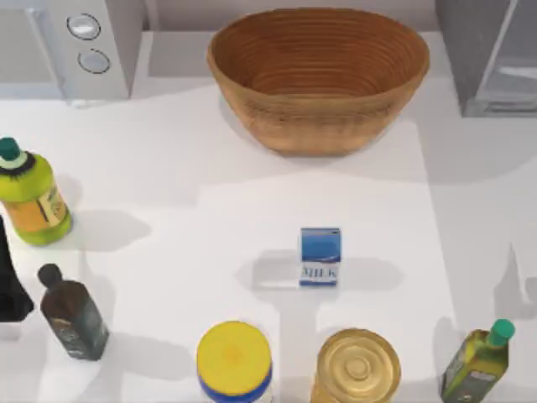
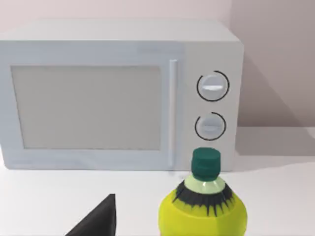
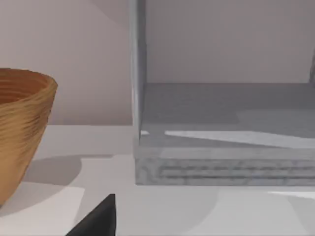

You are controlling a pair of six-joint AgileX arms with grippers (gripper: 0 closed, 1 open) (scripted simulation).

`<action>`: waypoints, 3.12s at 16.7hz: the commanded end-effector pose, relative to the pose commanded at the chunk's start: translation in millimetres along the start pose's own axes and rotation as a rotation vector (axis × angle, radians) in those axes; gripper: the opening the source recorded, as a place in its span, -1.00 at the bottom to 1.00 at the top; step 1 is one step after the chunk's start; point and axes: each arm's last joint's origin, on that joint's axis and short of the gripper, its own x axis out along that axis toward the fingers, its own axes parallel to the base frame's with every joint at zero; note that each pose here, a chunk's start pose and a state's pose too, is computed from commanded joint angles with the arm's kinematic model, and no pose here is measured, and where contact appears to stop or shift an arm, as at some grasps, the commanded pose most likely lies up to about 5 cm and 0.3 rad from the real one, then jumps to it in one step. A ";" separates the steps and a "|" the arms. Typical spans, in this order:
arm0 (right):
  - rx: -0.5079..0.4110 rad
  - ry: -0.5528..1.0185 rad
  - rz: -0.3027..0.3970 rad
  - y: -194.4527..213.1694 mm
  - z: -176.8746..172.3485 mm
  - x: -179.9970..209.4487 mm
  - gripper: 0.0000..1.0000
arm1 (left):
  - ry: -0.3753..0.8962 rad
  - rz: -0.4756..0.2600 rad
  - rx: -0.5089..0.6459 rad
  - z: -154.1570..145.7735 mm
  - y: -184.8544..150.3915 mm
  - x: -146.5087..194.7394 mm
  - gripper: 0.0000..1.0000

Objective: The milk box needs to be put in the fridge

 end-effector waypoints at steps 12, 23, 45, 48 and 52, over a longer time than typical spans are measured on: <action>0.259 0.250 0.151 51.6 56.1 30.4 1.00 | 0.000 0.000 0.000 0.0 0.0 0.0 1.00; 0.101 0.690 0.076 243.5 -4.8 89.2 1.00 | 0.000 0.000 0.000 0.0 0.0 0.0 1.00; 0.000 0.699 -0.006 279.6 -78.4 136.0 1.00 | 0.000 0.000 0.000 0.0 0.0 0.0 1.00; 0.004 0.700 -0.010 280.6 -81.1 130.5 1.00 | 0.000 0.000 0.000 0.0 0.0 0.0 1.00; 0.004 0.700 -0.010 280.6 -81.1 130.5 0.85 | 0.000 0.000 0.000 0.0 0.0 0.0 1.00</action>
